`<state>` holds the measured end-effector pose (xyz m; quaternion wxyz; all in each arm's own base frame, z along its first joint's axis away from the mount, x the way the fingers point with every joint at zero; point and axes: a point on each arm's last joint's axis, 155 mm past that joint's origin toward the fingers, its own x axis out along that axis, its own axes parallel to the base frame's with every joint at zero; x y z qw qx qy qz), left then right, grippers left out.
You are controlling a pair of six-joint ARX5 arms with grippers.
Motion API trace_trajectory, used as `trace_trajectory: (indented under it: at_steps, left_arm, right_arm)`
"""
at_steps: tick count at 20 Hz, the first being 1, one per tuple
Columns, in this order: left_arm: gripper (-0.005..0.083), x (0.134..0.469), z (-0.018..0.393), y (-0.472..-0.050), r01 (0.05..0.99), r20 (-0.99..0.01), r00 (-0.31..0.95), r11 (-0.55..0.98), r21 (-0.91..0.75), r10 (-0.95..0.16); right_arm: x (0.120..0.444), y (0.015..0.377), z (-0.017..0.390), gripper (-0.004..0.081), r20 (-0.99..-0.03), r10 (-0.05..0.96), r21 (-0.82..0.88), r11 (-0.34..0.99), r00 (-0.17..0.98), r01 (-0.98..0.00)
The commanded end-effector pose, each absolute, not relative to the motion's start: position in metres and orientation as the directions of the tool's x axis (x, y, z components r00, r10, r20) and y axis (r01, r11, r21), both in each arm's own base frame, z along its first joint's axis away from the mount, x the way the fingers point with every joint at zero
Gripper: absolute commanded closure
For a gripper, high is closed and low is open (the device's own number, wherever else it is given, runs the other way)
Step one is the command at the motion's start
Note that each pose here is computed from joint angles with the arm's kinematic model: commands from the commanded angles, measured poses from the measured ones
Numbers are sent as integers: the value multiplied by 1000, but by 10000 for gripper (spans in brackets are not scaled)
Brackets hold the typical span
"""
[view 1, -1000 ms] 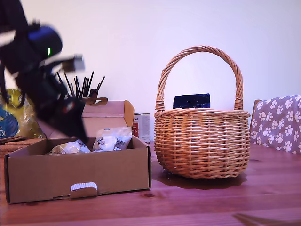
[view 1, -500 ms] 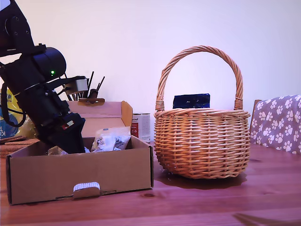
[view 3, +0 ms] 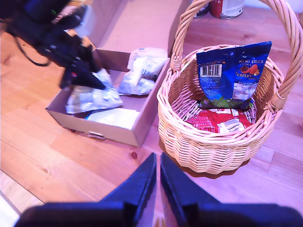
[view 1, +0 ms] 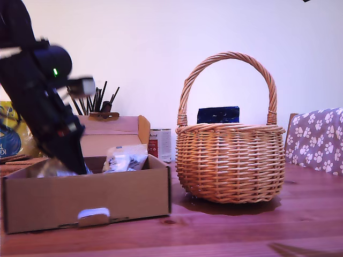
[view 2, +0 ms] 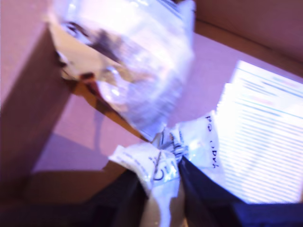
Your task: Move the bags of Easter eggs from the cardboard box on the left into the woven basket on the right side.
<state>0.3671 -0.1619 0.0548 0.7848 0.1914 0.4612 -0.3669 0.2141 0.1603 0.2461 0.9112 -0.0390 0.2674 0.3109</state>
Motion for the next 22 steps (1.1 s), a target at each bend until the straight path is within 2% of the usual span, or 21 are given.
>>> trace_trajectory:
  at_steps: [1, 5, 8, 13, 18, 22]
  left_arm:
    - [660, 365, 84, -162, 751, -831, 364, 660, -5, -421]
    - [660, 361, 130, -169, 758, -763, 435, 652, 24, -478]
    - [660, 345, 161, -188, 791, -696, 422, 611, -31, -581]
    - [659, 314, 198, -241, 872, -581, 339, 478, -101, -740]
    - [646, 297, 230, -299, 910, -456, 306, 397, -117, -836]
    - [646, 297, 245, -334, 913, -384, 347, 402, -71, -856]
  right_arm:
    - [213, 161, 247, 782, -506, 550, 92, 800, 664, -592]
    - [213, 161, 247, 782, -506, 550, 93, 800, 664, -592]
    - [213, 161, 247, 782, -506, 550, 93, 800, 664, -592]
    - [213, 161, 247, 782, -506, 550, 93, 800, 664, -592]
    - [213, 161, 247, 782, -506, 550, 93, 800, 664, -592]
    - [213, 161, 247, 782, -506, 550, 93, 800, 664, -592]
